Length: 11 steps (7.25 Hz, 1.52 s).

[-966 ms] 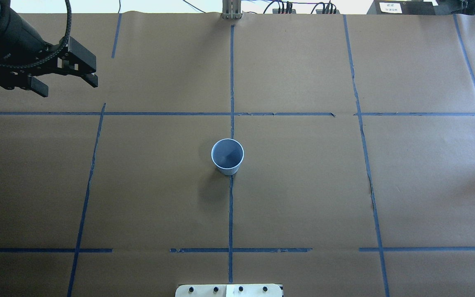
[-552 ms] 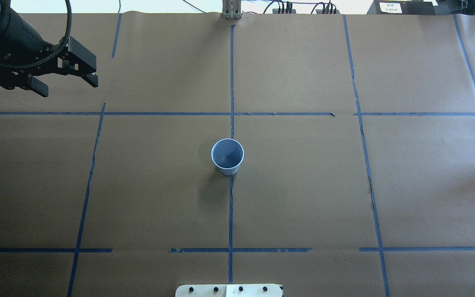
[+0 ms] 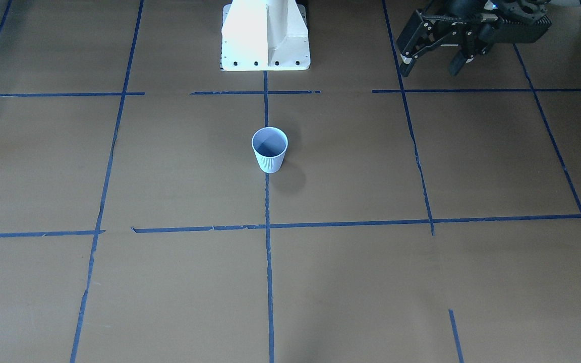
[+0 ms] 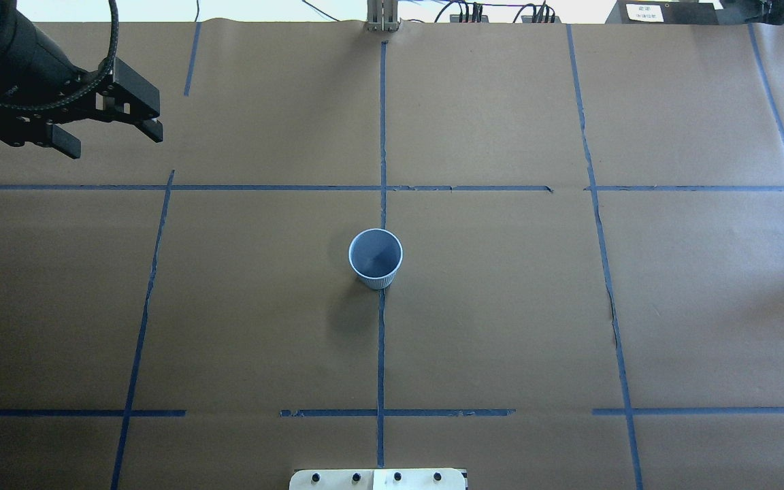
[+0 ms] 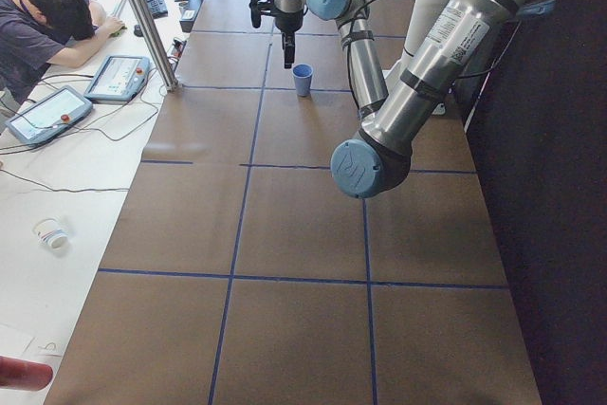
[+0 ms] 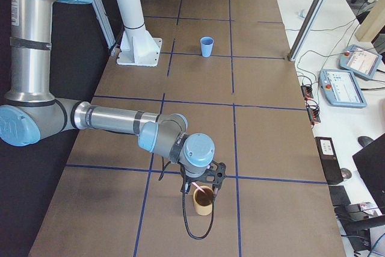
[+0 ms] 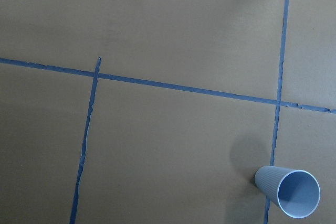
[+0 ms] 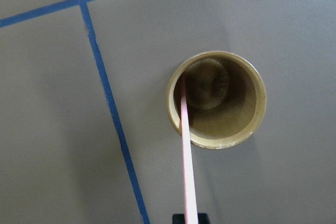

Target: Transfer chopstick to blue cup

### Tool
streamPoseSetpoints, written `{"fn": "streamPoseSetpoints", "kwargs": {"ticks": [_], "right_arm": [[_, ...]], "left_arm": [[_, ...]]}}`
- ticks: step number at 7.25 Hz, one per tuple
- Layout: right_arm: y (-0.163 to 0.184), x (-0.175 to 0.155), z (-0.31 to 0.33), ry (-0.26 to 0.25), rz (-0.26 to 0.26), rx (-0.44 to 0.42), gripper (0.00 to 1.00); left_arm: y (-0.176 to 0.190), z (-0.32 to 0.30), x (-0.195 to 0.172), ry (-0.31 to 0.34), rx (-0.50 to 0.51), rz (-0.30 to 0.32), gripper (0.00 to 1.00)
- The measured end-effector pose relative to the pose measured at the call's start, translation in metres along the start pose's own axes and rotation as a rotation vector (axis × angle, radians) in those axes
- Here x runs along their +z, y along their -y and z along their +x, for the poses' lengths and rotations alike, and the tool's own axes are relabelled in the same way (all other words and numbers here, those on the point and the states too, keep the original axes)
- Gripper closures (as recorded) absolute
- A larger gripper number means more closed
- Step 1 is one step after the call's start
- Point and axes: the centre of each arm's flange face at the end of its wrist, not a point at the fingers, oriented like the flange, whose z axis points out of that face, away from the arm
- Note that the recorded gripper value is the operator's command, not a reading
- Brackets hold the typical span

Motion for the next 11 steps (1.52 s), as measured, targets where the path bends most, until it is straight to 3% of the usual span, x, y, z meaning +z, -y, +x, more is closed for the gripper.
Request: {"fn": "streamPoseSetpoints", "kwargs": {"ticks": [1, 4, 7, 8, 9, 11], "right_arm": [[-0.009, -0.019, -0.008, -0.015, 0.008, 0.011, 0.97], [-0.033, -0.078, -0.017, -0.126, 0.066, 0.041, 0.97], [-0.052, -0.131, -0.04, -0.154, 0.184, 0.008, 1.0], [-0.053, -0.15, -0.065, -0.134, 0.23, -0.032, 1.0], [-0.042, -0.162, -0.101, -0.077, 0.247, -0.063, 1.0], [-0.008, -0.157, -0.221, 0.017, 0.195, -0.055, 0.99]], "left_arm": [[0.0, 0.0, 0.0, -0.002, -0.001, -0.003, 0.0], [-0.001, 0.0, 0.0, -0.008, -0.003, -0.017, 0.0], [0.002, -0.012, 0.004, 0.007, -0.016, -0.018, 0.0], [0.007, -0.025, 0.007, 0.023, -0.012, -0.016, 0.0], [0.014, -0.038, 0.007, 0.038, 0.01, -0.01, 0.0], [0.031, -0.069, 0.003, 0.071, 0.053, 0.002, 0.0]]}}
